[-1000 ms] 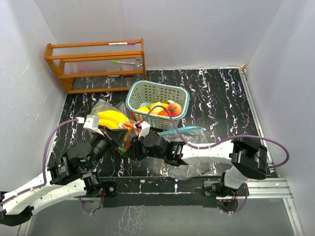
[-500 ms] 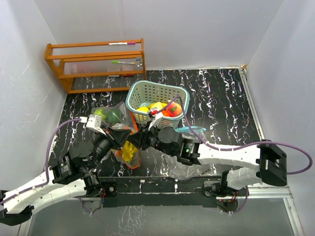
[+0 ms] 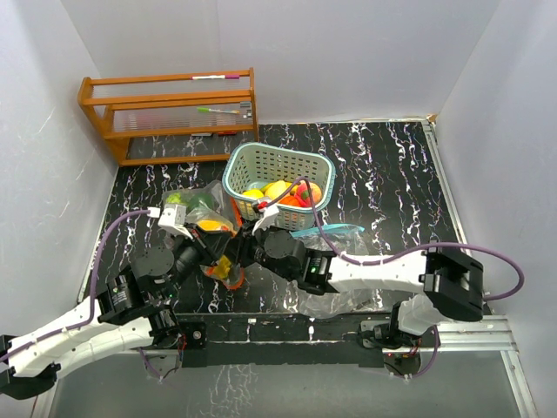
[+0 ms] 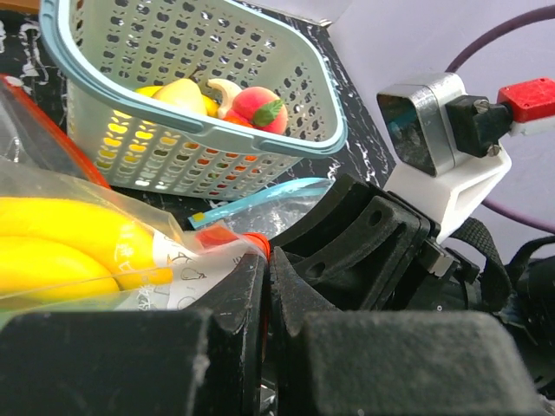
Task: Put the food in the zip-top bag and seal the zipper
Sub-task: Place the fake vegetable in the zipper food storage bag.
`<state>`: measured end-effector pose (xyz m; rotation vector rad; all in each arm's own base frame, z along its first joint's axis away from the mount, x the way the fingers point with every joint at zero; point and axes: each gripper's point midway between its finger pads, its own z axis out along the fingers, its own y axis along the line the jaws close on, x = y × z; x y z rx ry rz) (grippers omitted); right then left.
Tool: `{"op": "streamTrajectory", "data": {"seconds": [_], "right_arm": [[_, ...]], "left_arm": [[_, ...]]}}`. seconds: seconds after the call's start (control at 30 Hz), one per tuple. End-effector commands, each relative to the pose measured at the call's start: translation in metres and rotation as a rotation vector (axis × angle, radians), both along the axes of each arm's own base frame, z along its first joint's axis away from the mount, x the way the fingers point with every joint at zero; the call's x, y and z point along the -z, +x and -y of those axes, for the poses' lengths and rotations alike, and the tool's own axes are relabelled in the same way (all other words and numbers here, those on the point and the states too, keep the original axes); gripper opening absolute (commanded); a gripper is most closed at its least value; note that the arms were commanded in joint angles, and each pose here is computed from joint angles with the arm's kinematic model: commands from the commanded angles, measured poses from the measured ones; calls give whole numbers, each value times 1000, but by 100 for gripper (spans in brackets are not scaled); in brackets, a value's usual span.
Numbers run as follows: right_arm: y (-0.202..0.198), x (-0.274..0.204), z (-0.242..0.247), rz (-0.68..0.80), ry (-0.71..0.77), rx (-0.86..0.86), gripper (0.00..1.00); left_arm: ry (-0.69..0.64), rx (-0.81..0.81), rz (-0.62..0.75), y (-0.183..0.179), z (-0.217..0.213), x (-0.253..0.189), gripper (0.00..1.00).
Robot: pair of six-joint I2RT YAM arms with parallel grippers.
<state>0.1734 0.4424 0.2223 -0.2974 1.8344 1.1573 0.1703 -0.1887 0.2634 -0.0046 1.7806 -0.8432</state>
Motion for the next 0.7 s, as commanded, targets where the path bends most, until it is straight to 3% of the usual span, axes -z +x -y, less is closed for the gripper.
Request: {"op": "streamTrajectory", "data": {"seconds": [0.0, 0.13, 0.3, 0.43, 0.67], "right_arm": [[31, -13, -4, 67, 30, 162, 14], [55, -11, 5, 96, 5, 312, 17], [70, -12, 19, 110, -32, 429, 47], [62, -25, 19, 139, -31, 365, 70], [19, -32, 13, 119, -58, 101, 76]], "left_arm": [[-114, 41, 39, -6, 7, -32, 0], [-120, 39, 36, -7, 4, -32, 0], [-118, 31, 31, -8, -1, -32, 0], [-121, 21, 34, -8, -4, -33, 0], [-109, 17, 35, -6, -3, -30, 0]]}}
